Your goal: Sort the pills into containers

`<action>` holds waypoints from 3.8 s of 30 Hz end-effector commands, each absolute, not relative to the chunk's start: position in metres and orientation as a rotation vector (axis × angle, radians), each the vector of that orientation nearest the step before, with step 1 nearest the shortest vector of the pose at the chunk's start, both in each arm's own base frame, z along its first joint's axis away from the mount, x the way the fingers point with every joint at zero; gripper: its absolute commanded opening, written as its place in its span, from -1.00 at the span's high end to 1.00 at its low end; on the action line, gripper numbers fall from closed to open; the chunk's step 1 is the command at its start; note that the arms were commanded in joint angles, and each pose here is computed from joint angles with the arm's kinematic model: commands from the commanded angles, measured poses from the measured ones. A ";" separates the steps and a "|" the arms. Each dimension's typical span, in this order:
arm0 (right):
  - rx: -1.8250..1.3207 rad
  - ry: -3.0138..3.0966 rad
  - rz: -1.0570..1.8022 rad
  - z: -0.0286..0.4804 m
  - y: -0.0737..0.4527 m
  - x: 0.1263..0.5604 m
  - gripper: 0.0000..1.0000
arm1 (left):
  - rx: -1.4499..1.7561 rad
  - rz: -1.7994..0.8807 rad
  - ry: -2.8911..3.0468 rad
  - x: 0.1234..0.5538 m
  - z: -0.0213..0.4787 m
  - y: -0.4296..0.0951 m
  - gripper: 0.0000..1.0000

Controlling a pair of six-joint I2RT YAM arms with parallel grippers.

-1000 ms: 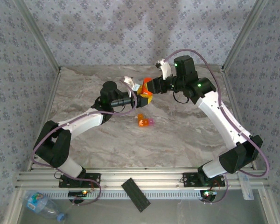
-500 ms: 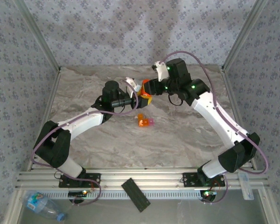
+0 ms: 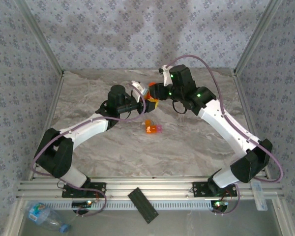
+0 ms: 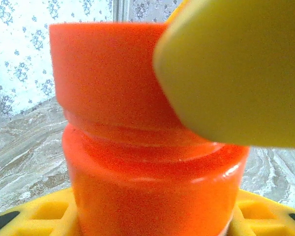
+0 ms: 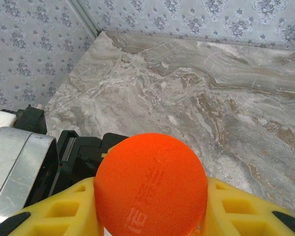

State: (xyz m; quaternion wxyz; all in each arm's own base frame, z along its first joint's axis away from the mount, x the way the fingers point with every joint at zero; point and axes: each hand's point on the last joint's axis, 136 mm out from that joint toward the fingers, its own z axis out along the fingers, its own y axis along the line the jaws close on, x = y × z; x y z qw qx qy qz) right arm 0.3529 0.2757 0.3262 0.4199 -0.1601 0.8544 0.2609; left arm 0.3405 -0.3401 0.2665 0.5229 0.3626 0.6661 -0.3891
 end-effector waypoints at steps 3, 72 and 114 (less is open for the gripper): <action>-0.393 2.192 0.648 0.317 0.276 0.345 0.22 | 0.872 -0.902 1.386 0.332 0.327 -0.343 1.00; -0.696 1.932 1.020 0.378 0.268 0.326 -0.16 | 1.013 -1.264 1.373 0.307 0.326 -0.358 1.00; -0.759 1.973 0.878 0.357 0.259 0.319 0.41 | 1.047 -1.180 1.390 0.305 0.325 -0.355 1.00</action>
